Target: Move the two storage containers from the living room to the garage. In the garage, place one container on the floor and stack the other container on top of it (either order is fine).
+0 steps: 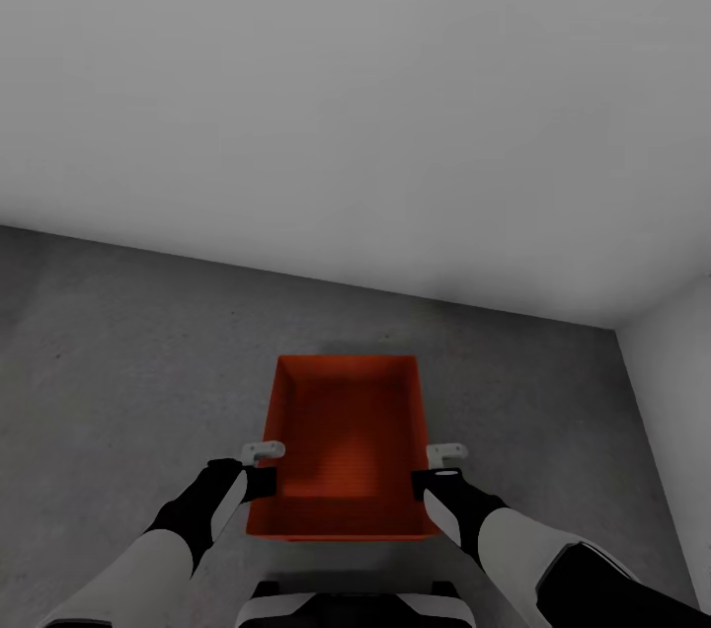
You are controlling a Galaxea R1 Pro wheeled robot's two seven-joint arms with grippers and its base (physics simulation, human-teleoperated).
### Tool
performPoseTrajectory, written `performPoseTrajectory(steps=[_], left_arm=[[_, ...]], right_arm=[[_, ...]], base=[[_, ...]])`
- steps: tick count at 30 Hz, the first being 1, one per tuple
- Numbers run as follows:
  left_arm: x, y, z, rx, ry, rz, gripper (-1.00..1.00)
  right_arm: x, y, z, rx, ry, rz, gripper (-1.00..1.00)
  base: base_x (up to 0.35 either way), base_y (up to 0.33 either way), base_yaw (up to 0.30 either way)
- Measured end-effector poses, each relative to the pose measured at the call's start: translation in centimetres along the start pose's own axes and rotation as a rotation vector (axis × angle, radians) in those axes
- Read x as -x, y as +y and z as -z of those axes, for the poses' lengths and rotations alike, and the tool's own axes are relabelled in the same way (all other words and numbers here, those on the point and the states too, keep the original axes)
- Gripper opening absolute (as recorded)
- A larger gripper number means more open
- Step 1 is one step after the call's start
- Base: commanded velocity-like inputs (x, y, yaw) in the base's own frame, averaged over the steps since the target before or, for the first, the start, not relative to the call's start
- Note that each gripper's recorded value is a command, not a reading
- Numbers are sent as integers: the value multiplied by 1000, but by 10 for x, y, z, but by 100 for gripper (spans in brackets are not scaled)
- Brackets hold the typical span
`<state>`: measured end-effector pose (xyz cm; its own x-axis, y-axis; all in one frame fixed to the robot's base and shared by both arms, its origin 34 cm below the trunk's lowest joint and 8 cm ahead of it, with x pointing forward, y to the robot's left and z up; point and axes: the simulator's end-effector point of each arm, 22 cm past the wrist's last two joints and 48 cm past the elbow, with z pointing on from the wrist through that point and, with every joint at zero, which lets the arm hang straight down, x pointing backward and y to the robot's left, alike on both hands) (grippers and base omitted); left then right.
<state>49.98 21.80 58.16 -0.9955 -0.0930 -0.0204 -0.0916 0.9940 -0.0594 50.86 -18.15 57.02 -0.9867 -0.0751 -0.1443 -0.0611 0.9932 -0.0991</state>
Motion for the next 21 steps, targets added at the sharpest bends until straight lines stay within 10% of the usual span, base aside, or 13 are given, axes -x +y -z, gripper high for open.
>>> performPoseTrajectory(steps=[21], left_arm=[[1,0,1,2,1,1,-100]], right_arm=[[0,0,0,1,1,-2,-100]], base=[[0,0,0]])
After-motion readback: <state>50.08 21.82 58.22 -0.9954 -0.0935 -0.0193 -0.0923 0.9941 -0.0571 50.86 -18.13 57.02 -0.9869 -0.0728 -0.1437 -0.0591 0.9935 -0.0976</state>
